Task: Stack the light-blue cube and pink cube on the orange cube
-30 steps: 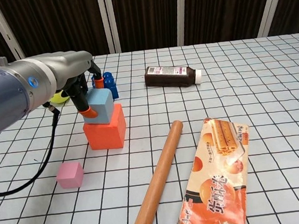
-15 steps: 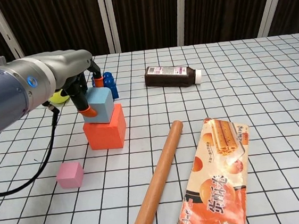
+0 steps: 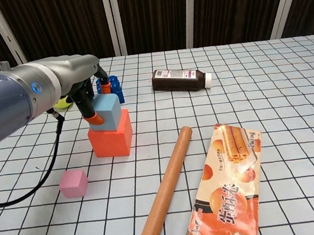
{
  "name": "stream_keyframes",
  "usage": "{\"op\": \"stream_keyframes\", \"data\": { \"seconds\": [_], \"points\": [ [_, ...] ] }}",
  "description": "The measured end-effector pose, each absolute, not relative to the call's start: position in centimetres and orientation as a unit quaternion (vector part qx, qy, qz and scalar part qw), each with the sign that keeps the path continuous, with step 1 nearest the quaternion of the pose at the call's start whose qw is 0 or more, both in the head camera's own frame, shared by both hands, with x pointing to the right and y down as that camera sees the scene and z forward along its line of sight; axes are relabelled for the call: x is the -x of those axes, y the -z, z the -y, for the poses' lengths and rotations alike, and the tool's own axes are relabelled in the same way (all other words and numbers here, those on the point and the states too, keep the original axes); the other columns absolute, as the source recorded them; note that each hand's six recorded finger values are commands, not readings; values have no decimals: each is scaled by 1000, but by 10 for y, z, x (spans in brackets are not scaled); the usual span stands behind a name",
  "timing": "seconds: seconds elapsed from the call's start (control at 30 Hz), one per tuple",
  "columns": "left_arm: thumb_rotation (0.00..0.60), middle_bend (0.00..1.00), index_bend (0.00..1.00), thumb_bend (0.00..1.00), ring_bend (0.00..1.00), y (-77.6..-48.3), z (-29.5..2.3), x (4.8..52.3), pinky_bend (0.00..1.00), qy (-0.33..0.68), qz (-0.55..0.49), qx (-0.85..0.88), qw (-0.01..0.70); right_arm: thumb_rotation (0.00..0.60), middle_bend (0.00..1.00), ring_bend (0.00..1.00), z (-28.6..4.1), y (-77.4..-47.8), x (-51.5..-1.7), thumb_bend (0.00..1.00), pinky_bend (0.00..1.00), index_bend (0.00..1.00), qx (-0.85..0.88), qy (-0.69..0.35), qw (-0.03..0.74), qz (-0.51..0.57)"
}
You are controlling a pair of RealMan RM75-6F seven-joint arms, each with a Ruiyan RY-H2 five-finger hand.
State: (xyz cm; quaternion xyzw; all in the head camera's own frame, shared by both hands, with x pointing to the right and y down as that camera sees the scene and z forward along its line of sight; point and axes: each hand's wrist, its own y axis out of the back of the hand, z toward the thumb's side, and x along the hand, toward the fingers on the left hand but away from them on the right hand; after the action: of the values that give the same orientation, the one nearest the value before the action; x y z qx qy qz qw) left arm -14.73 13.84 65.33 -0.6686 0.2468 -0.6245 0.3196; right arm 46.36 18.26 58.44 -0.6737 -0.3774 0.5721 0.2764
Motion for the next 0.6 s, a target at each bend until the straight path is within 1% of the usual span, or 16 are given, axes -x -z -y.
{"op": "stream_keyframes", "data": {
  "seconds": [0.27, 0.6],
  "points": [
    [600, 849, 343, 335, 818, -653, -140, 148, 862, 624, -243, 669, 322, 600, 7, 59, -183, -584, -464, 128, 157, 0, 674, -572, 275, 378],
    [600, 850, 315, 334, 818, -652, -141, 147, 862, 621, -240, 671, 328, 600, 7, 59, -183, -584, -464, 128, 156, 0, 673, -573, 274, 379]
  ]
}}
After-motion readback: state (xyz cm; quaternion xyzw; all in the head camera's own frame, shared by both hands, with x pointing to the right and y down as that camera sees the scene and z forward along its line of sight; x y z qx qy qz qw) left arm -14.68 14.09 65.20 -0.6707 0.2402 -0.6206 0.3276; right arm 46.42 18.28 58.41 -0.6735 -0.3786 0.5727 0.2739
